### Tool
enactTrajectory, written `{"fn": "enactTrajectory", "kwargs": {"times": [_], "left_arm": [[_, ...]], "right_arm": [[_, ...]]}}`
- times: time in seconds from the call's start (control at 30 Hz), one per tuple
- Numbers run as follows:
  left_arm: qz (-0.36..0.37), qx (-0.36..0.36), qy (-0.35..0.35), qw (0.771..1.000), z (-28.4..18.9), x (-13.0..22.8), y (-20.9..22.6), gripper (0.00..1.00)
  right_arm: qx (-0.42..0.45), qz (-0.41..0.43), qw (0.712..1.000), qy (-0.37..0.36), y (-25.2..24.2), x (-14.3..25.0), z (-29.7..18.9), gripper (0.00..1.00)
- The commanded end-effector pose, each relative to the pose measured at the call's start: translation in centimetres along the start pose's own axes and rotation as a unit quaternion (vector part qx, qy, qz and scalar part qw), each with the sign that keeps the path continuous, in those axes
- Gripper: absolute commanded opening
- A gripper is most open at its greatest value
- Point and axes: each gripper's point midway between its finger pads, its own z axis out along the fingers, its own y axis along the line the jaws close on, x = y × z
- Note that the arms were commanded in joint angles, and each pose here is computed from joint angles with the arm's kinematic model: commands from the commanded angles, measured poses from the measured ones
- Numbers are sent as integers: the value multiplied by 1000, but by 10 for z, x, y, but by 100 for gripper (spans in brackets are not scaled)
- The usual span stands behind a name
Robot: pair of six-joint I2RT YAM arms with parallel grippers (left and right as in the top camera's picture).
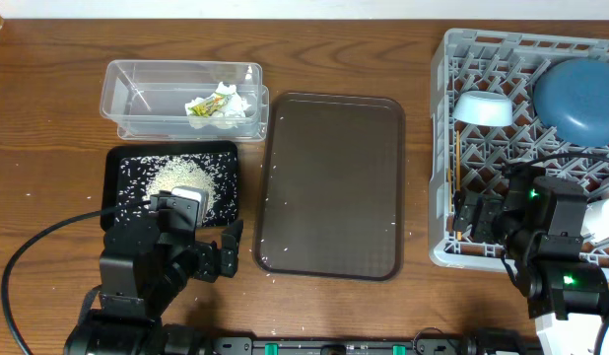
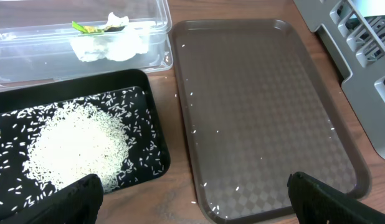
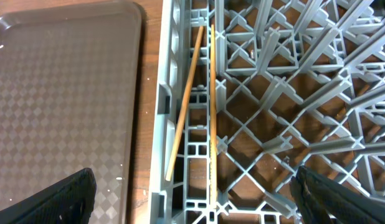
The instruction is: Sort waste into correct bins and load items into the dishwasher rack
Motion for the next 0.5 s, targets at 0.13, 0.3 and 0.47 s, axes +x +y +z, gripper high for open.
{"fn": "enactTrajectory", "kwargs": {"times": [0.13, 0.3, 0.47], "left_arm": [[3, -8, 3, 1000, 2, 2, 4, 98], [3, -8, 3, 1000, 2, 2, 4, 98], [3, -8, 3, 1000, 2, 2, 4, 98]], "right_arm": [[1, 6, 1000, 2, -1, 3, 0, 99], [3, 6, 1000, 5, -1, 4, 0, 99], [12, -5, 999, -43, -3, -10, -12, 99]]}}
